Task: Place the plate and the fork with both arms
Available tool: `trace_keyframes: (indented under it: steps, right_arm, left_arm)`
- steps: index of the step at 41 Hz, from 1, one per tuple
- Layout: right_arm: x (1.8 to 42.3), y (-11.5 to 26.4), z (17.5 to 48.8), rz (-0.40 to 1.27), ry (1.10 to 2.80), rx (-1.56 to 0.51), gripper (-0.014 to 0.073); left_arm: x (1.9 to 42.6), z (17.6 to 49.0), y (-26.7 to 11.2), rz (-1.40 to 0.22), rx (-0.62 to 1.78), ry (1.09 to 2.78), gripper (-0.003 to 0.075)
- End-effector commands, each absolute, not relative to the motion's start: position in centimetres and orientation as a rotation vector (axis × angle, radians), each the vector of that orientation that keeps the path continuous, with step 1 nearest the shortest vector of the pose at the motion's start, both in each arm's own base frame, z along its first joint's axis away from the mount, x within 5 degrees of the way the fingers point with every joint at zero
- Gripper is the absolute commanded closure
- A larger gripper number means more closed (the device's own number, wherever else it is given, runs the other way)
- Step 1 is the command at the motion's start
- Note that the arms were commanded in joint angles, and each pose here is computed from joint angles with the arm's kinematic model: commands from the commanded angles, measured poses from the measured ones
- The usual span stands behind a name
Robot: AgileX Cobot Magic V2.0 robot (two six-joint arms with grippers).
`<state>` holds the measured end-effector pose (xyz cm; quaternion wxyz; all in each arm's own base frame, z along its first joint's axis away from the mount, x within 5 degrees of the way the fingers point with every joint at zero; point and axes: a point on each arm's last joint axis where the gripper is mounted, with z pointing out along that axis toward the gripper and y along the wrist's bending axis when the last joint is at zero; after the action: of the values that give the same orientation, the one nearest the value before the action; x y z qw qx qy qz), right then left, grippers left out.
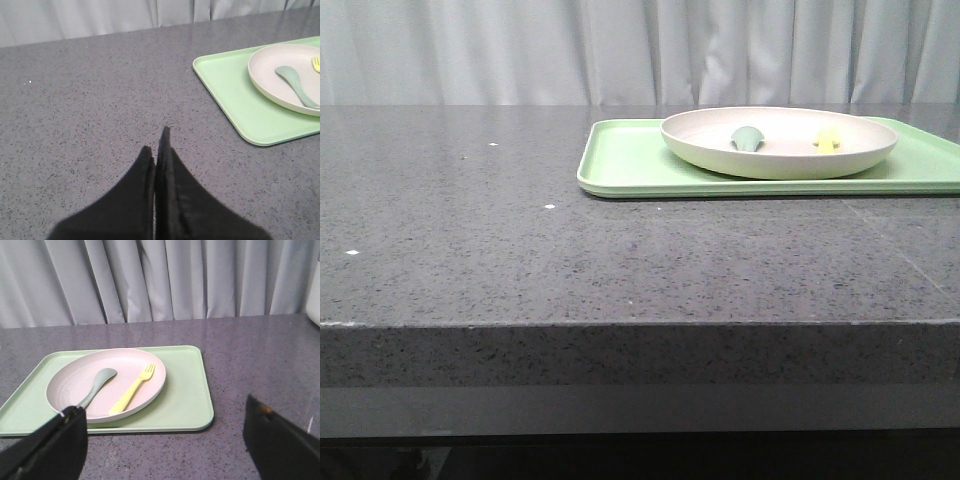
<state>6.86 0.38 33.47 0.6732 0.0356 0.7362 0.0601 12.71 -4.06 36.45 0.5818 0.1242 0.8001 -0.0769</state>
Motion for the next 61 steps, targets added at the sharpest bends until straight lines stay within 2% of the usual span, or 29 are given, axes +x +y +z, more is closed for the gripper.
trace_keyframes:
  steps: [1,11,22,30,37,45,53,61]
  right_arm:
    - [6.9,0.3,35.2,0.131,1.557,0.085,-0.0057]
    - [8.4,0.3,35.8,0.14,1.609,0.093,-0.0057]
    - [17.9,1.0,38.0,0.197,1.884,0.095,-0.0057]
    - [24.8,4.7,38.4,0.285,2.008,-0.039,-0.0057]
    - [30.2,6.7,37.2,0.323,2.23,-0.043,-0.0057]
    - [36.5,7.8,34.3,0.324,2.445,-0.013,-0.0057]
    - [40.3,7.8,32.3,0.33,2.524,0.064,-0.0057]
    - [41.6,7.1,31.3,0.321,2.511,0.101,-0.0057]
  left_arm:
    - [11.2,37.6,-3.7,-0.238,0.254,1.701,0.0738]
    - [9.2,36.2,-3.2,-0.31,0.216,1.602,0.0738]
    - [9.3,35.9,-3.2,-0.309,0.218,1.609,0.0738]
    - [9.3,35.9,-3.2,-0.309,0.218,1.609,0.0738]
    - [9.3,35.9,-3.2,-0.309,0.218,1.609,0.0738]
    - [9.3,35.9,-3.2,-0.309,0.218,1.609,0.0738]
    - [9.3,35.9,-3.2,-0.309,0.218,1.609,0.0738]
    - [9.3,35.9,-3.2,-0.309,0.218,1.611,0.0738]
